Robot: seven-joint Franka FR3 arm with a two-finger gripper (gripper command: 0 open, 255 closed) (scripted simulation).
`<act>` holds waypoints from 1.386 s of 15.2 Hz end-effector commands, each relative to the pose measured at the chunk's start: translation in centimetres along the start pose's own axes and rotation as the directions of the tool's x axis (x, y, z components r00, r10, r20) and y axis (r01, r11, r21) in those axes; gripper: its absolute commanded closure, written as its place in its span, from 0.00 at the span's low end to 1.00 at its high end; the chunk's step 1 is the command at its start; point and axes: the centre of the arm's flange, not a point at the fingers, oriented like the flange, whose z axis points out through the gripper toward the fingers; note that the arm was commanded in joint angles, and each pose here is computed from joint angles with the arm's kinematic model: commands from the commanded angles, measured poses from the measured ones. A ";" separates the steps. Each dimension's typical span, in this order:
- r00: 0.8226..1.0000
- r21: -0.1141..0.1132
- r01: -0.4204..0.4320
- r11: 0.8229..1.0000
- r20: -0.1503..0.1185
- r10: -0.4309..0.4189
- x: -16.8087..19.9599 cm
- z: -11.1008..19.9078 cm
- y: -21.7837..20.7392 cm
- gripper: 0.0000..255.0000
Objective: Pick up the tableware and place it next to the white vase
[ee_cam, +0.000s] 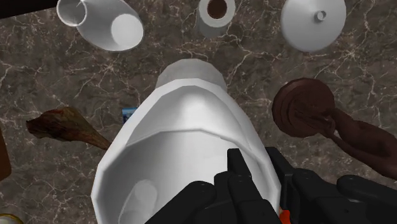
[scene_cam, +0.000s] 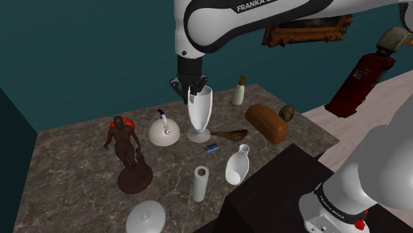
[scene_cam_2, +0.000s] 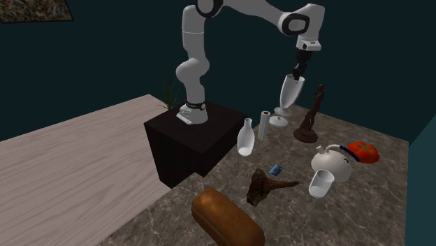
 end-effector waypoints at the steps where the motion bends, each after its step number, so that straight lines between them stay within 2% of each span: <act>1: 1.000 0.001 -0.002 1.000 -0.001 0.002 0.9 0.1 -2.5 1.00; 5: 1.000 0.001 -0.002 1.000 -0.001 0.002 2.9 0.1 -8.2 1.00; 21: 1.000 0.001 -0.002 1.000 -0.001 0.002 2.8 8.5 -8.3 1.00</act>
